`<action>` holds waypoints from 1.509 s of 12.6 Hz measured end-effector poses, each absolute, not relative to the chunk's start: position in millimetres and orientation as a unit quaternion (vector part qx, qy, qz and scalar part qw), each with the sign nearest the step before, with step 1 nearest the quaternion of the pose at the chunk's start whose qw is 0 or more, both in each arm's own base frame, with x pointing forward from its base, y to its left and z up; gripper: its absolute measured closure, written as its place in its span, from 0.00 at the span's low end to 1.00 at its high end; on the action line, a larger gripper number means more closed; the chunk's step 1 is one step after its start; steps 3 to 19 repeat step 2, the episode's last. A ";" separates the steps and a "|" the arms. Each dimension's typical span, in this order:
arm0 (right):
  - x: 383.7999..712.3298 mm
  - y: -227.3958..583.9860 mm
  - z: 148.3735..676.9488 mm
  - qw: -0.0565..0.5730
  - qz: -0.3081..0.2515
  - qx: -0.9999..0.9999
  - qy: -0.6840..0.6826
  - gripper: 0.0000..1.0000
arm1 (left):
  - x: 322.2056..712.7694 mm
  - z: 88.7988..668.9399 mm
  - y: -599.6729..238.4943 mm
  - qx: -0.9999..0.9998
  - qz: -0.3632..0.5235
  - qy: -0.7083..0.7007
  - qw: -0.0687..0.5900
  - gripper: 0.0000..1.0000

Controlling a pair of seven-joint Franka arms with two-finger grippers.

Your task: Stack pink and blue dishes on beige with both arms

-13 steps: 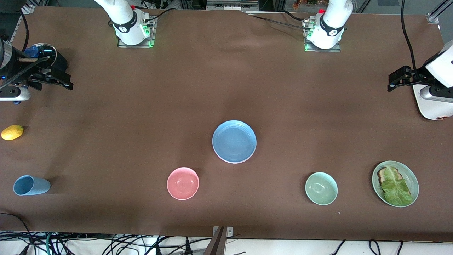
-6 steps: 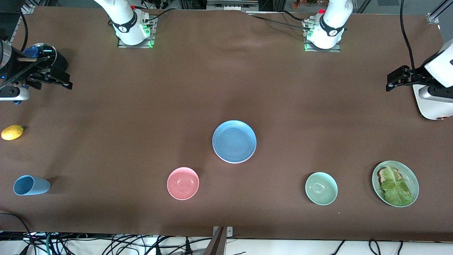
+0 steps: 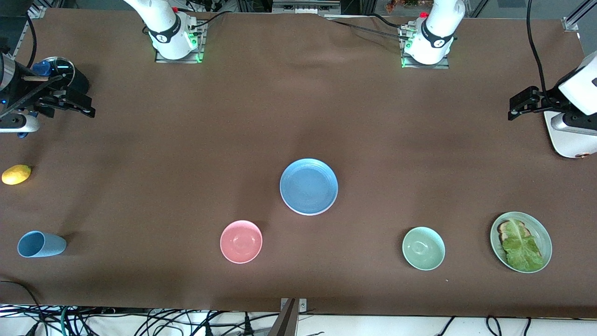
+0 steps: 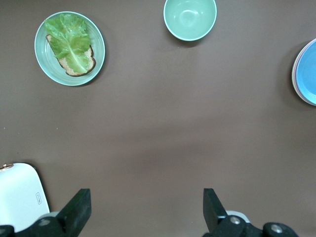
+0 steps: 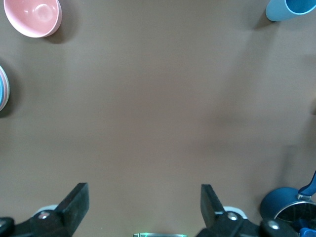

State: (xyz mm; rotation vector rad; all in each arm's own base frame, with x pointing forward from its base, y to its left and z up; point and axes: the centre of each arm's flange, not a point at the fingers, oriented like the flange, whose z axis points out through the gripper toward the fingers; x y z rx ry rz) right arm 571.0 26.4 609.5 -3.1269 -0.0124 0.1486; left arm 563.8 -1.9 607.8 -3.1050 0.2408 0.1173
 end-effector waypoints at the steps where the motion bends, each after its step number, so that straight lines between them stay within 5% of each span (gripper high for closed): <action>1: 571.0 26.3 609.5 0.006 0.047 -0.999 -0.004 0.00 | 563.8 607.8 -1.9 -0.996 0.038 0.077 0.013 0.00; 19: 571.0 26.3 609.5 0.006 0.047 -0.999 -0.004 0.00 | 563.8 607.8 -2.0 -0.996 0.038 0.077 0.013 0.00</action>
